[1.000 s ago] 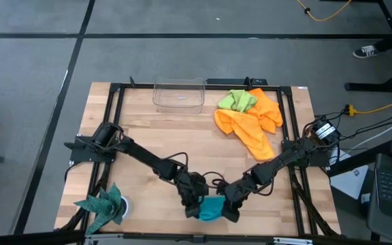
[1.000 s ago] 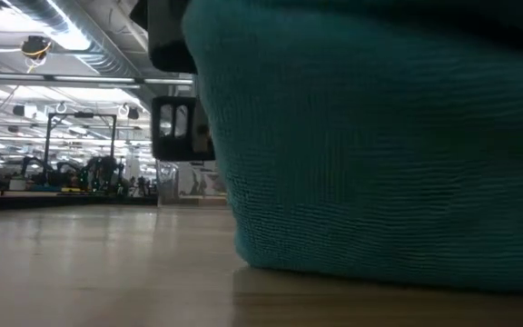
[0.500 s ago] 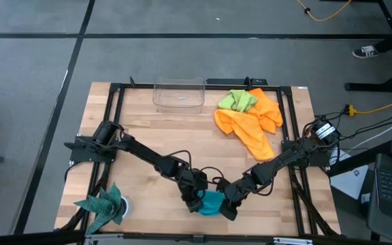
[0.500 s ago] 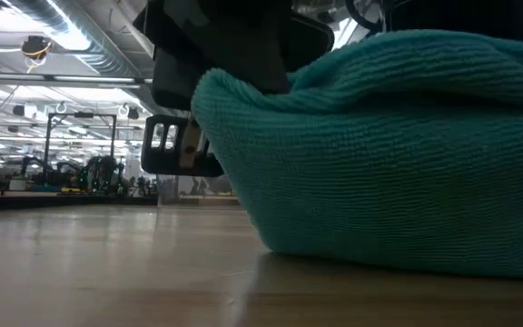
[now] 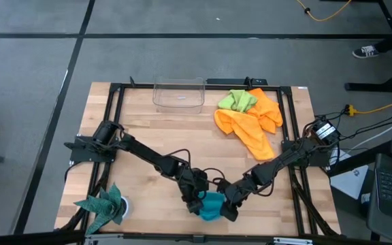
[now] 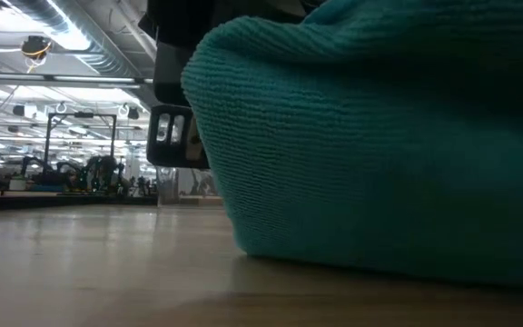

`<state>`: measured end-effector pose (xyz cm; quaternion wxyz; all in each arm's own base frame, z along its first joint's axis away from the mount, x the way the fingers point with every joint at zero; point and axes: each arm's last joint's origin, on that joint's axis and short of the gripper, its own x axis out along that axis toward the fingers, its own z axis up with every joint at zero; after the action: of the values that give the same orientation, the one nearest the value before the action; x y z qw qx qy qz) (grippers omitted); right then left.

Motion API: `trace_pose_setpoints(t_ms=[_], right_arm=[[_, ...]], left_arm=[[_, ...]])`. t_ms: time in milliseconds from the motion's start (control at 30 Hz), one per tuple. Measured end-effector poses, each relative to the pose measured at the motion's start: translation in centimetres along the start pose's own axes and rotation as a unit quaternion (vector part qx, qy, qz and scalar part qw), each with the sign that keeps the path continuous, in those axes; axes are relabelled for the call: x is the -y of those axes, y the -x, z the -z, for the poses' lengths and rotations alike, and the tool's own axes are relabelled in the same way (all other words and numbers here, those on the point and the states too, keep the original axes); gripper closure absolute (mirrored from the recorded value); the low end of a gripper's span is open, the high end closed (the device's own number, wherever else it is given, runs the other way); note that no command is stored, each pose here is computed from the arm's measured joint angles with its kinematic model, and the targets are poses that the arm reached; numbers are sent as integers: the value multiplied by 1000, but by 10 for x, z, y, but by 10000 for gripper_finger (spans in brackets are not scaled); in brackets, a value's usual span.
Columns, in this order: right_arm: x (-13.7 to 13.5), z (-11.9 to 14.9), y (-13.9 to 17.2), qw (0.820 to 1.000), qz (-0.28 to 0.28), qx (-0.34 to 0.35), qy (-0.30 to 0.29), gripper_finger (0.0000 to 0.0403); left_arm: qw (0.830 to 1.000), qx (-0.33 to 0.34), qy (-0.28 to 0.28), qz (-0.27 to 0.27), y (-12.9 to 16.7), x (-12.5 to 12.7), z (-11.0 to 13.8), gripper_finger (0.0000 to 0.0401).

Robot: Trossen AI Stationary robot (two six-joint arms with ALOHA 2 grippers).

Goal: Fold microfiber towels
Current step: Fold the blue microfiber cloth

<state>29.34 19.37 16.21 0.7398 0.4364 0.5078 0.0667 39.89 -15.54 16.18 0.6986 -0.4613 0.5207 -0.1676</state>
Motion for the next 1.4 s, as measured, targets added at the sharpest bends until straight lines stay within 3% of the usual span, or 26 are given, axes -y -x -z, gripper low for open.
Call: trace_pose_setpoints(t_ms=[467, 633, 1200, 1400], right_arm=[[-3, 11, -2, 1000, 16, 22, 12, 250], [-3, 14, -3, 999, 20, 32, 12, 250], [-3, 11, -2, 995, 39, 87, 16, 250], [-2, 10, -1, 994, 43, 101, 16, 250]], left_arm=[[1000, -8, -14, 17, 11, -6, -13, 297], [999, -12, -45, 18, 9, -5, -11, 296], [998, 2, -58, 7, 7, -4, -8, 294], [998, -4, -56, 10, 7, -3, -8, 262]])
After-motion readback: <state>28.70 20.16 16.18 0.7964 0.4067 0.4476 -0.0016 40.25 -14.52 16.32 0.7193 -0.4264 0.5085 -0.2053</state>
